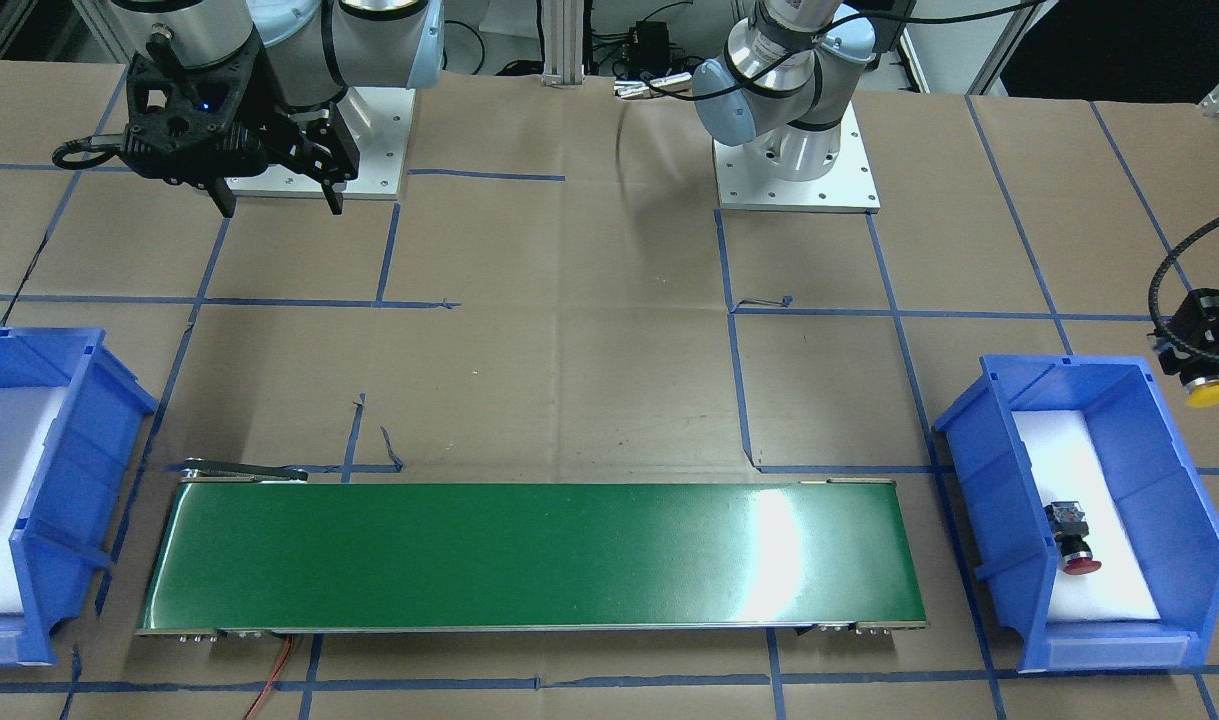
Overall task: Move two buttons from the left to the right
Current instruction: 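Carry the yellow button with the left gripper onto the conveyor belt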
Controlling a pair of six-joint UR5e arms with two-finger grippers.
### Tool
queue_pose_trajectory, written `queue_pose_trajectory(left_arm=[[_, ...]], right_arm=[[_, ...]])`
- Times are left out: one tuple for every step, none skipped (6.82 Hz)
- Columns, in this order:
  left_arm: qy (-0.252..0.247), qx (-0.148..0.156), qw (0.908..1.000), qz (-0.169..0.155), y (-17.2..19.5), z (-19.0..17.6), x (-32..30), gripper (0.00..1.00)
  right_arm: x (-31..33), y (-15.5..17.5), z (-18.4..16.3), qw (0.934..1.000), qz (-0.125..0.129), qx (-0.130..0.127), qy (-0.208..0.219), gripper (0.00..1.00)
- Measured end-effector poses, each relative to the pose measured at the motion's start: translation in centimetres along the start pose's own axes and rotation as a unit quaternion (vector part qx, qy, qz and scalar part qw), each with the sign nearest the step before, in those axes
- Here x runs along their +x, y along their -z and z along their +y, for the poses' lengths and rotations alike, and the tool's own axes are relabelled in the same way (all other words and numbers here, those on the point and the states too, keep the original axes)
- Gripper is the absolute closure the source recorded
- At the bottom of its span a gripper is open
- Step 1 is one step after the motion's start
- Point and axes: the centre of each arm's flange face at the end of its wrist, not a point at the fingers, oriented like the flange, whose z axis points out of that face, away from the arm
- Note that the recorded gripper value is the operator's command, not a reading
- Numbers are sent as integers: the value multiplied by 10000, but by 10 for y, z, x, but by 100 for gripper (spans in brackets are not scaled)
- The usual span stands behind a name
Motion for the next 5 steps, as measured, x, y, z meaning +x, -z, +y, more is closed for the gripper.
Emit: queue_pose_trajectory(left_arm=[[-68,90,9999,-40,0,-23,45,100],[-111,119,9999,-43,-3,-44,96,100],[-89,94,9999,-27,-11,-61,144,100],[-49,58,10000,-8,-24,-73,186,100],[-47,39,10000,0,-40,-82,215,100]], right_arm=[[0,0,0,10000,0,2,3,0],[0,0,0,10000,-1,1,3,0],[0,0,0,10000,-3,0,2,0],[0,0,0,10000,-6,0,2,0],[0,0,0,10000,-7,0,1,0]])
